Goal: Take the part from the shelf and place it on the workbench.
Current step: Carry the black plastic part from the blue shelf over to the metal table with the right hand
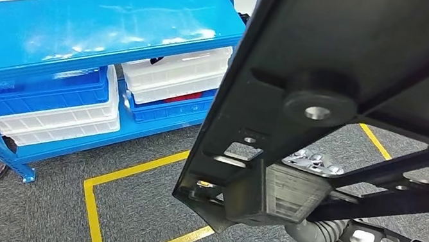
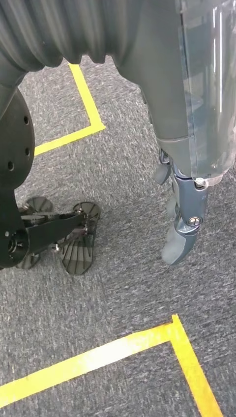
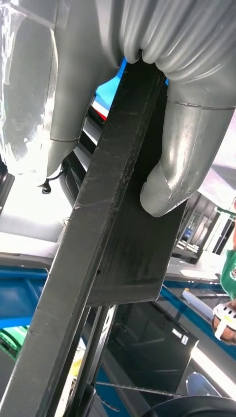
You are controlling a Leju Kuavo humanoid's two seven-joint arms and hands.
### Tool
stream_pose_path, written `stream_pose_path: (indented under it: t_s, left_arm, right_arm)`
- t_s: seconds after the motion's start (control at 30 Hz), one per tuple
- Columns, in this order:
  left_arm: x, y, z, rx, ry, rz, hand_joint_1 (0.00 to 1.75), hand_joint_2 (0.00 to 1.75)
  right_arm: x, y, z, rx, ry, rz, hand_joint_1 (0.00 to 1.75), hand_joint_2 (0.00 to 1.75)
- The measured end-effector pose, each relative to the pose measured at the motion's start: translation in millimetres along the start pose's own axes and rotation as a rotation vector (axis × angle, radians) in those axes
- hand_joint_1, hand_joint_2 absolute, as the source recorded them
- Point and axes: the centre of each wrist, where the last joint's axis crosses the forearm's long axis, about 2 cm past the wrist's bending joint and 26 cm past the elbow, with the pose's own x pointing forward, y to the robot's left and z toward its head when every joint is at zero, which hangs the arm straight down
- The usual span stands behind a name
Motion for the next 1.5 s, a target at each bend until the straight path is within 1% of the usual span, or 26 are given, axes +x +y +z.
stream_pose_path:
  t_s: [0.2,0.37,0.53,0.73,0.83,0.97,1.2,1.37,1.5]
  left_arm:
    - [-2,1,1,0.030,0.008,0.032,0.00,1.75]
    - [-5,0,2,0.056,0.005,0.055,0.00,1.75]
    - [-7,2,2,0.096,-0.014,0.043,0.00,1.75]
    - [-6,3,2,0.144,-0.020,0.026,0.00,1.75]
    - [-7,7,2,0.143,-0.032,0.030,0.00,1.75]
    - [-7,14,1,0.152,-0.041,0.045,0.00,1.75]
    - [-6,17,1,0.170,-0.047,0.060,0.00,1.75]
    - [-8,17,1,0.155,-0.046,0.071,0.00,1.75]
    - [-10,16,2,0.129,-0.046,0.065,0.00,1.75]
  right_arm:
    - [-7,15,5,0.028,0.019,-0.003,1.68,1.75]
    - [-15,24,1,0.035,0.015,-0.032,1.68,1.75]
    - [-20,24,0,0.042,0.031,-0.059,1.68,1.75]
    - [-26,23,-1,0.055,0.022,-0.086,1.68,1.75]
    - [-27,26,-1,0.052,0.024,-0.081,1.68,1.75]
    - [-30,44,2,0.045,0.049,-0.070,1.68,1.75]
    - [-31,58,2,0.039,0.032,-0.081,1.68,1.75]
    - [-38,64,9,0.071,0.058,-0.072,1.68,1.75]
    - [-46,69,17,0.094,0.112,-0.069,1.68,1.75]
